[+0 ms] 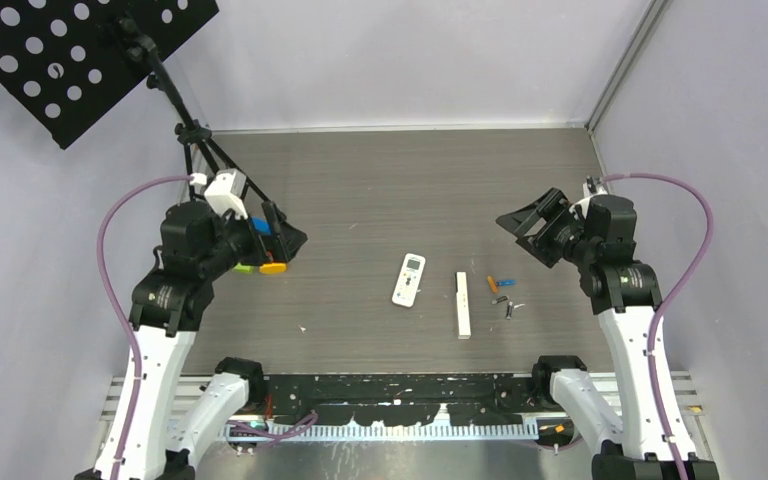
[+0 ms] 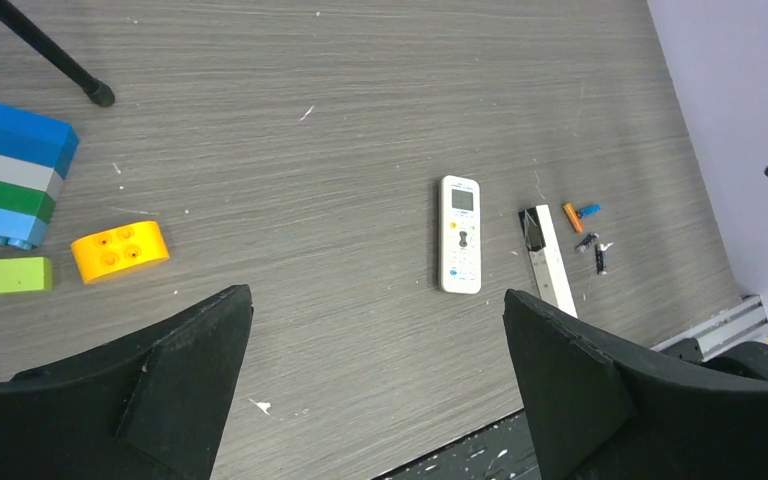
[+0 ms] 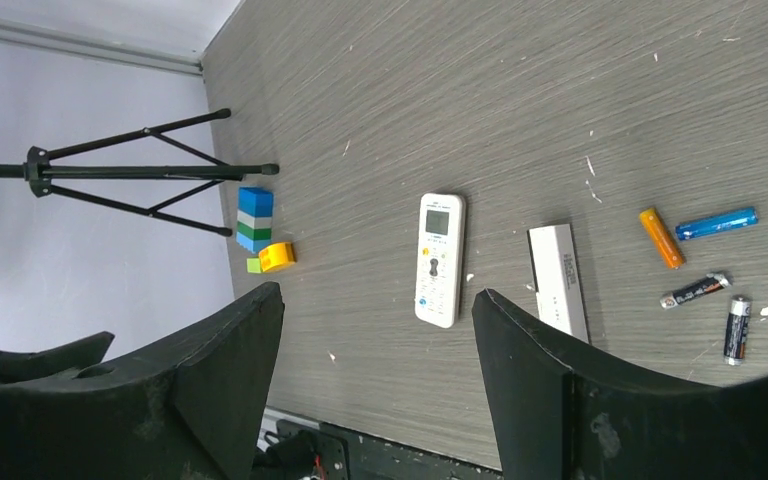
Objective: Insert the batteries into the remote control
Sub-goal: Pick up the remote control from the center of the board.
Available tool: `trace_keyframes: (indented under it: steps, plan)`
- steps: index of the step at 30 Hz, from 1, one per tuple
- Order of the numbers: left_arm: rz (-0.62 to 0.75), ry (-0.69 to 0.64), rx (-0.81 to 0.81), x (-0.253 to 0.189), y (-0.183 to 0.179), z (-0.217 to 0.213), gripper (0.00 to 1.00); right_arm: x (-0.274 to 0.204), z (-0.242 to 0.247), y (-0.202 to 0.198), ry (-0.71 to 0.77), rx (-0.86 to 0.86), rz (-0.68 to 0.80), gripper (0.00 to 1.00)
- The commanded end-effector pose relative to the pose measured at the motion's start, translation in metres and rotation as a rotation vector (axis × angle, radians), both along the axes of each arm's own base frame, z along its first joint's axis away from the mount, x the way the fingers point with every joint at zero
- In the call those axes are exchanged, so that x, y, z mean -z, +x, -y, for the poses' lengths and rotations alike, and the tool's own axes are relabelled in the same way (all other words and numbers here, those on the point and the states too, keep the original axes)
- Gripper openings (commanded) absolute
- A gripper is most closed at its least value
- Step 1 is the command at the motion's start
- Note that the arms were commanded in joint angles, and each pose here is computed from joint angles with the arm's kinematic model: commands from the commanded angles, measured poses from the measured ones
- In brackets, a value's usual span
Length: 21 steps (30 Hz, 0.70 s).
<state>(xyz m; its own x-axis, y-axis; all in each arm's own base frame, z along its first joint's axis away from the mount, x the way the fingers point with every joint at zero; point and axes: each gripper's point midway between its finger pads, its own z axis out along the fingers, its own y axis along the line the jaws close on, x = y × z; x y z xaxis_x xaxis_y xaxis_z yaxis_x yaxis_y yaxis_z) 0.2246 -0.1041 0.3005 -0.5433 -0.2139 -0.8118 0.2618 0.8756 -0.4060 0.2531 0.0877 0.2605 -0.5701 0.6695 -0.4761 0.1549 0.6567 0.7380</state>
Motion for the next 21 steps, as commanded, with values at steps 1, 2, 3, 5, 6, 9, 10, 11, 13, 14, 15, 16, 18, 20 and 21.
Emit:
trace_keyframes:
  steps: [1,2,3,5,6,9,10,11,13,14,15,16,18,20,21]
  plan:
    - [0.119,-0.04,-0.058,-0.008,0.008,-0.005,1.0,-0.008,-0.005,-0.013,0.018,-0.026,0.024,0.75]
    - [0.144,-0.048,-0.062,-0.009,0.01,-0.005,1.0,-0.006,-0.004,-0.014,0.013,-0.022,0.023,0.75]
    - [0.161,-0.047,-0.059,-0.007,0.011,-0.005,1.0,-0.003,-0.003,-0.015,0.0,-0.022,0.019,0.75]
    - [0.161,-0.039,-0.041,-0.003,0.011,-0.003,1.0,0.008,0.001,-0.019,-0.028,-0.013,-0.008,0.75]
    - [0.142,-0.041,-0.028,0.001,0.01,-0.001,1.0,0.014,0.003,-0.021,-0.041,-0.009,-0.026,0.75]
    - [0.07,-0.077,0.0,0.017,0.013,0.009,1.0,0.035,0.006,-0.029,-0.056,0.0,-0.083,0.75]
    - [0.04,-0.098,-0.001,0.023,0.015,0.012,1.0,0.041,0.006,-0.031,-0.054,0.0,-0.093,0.75]
    - [0.013,-0.136,0.042,0.027,0.016,0.022,0.98,0.047,0.005,-0.032,-0.048,0.001,-0.102,0.75]
    - [-0.046,-0.19,0.113,0.04,0.021,0.044,0.95,0.06,0.003,-0.035,-0.038,-0.004,-0.124,0.75]
    - [-0.084,-0.2,0.125,0.05,0.024,0.053,0.94,0.063,0.002,-0.035,-0.036,-0.008,-0.133,0.75]
    - [-0.113,-0.194,0.124,0.061,0.029,0.061,0.93,0.067,0.002,-0.037,-0.033,-0.013,-0.15,0.74]
    - [-0.149,-0.175,0.124,0.074,0.032,0.069,0.93,0.069,0.001,-0.039,-0.029,-0.019,-0.167,0.74]
    - [-0.179,-0.122,0.146,0.093,0.038,0.092,0.93,0.07,-0.002,-0.041,-0.021,-0.03,-0.18,0.75]
    - [-0.177,-0.056,0.172,0.108,0.042,0.117,0.95,0.071,-0.004,-0.04,-0.019,-0.043,-0.155,0.78]
    - [-0.181,-0.019,0.17,0.117,0.046,0.127,0.99,0.071,-0.004,-0.04,-0.019,-0.046,-0.142,0.81]
